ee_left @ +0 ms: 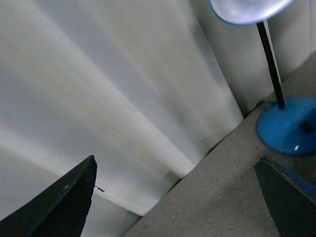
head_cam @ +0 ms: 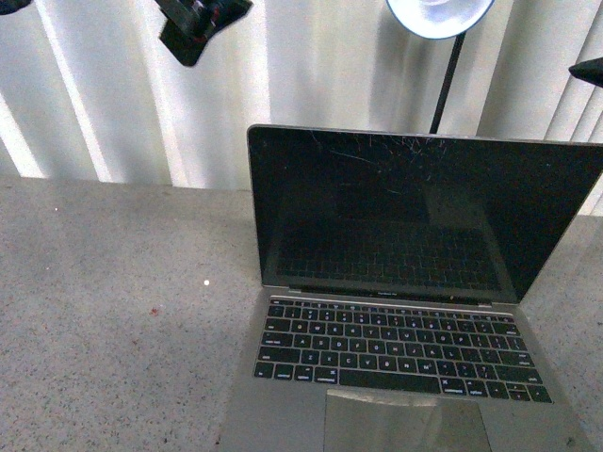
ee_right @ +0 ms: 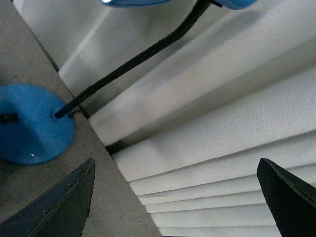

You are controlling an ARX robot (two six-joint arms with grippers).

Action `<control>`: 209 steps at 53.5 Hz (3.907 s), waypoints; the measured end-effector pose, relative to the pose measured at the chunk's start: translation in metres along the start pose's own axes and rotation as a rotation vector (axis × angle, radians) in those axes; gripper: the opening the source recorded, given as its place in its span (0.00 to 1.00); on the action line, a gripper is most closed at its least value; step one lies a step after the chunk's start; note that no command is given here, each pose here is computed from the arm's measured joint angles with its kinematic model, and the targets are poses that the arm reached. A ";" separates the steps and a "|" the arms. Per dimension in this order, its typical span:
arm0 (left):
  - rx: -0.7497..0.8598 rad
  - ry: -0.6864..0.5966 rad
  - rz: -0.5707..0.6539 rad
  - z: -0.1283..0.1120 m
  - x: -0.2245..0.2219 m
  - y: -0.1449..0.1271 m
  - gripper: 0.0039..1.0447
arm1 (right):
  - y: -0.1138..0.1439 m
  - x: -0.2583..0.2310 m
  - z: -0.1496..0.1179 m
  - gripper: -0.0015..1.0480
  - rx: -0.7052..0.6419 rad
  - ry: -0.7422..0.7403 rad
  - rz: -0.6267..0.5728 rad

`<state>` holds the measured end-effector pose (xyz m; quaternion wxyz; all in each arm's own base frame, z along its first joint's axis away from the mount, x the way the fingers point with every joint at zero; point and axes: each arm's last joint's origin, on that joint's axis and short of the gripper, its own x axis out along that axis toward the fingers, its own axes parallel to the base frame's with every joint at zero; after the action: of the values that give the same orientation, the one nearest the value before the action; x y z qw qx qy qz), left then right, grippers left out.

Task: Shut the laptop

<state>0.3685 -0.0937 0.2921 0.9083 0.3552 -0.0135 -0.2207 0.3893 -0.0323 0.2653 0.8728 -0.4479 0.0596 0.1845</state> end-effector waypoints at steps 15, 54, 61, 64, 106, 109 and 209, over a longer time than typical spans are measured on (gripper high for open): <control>0.598 0.107 -0.232 -0.003 0.057 -0.015 0.94 | -0.010 0.032 0.011 0.93 -0.369 0.007 0.226; 0.709 0.210 -0.342 0.014 0.089 -0.015 0.22 | 0.010 0.054 0.028 0.09 -0.568 0.004 0.506; 0.723 0.209 -0.359 0.017 0.091 -0.016 0.03 | 0.011 0.056 0.028 0.03 -0.565 0.029 0.556; 0.735 0.207 -0.368 0.018 0.093 -0.016 0.03 | 0.010 0.056 0.028 0.03 -0.558 0.039 0.576; 0.878 0.256 -0.524 0.016 0.096 -0.039 0.03 | 0.014 0.047 0.018 0.03 -0.477 0.148 0.748; 0.878 0.265 -0.541 0.015 0.096 -0.041 0.03 | 0.015 0.046 0.016 0.03 -0.470 0.155 0.761; 0.866 0.311 -0.870 0.008 0.057 -0.124 0.03 | 0.088 0.019 0.008 0.03 -0.253 0.228 1.034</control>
<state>0.3701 -0.2033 0.2095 0.5008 0.6913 0.1762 -0.4902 0.3739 0.0260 0.1983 0.5955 -0.4791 0.3437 0.5456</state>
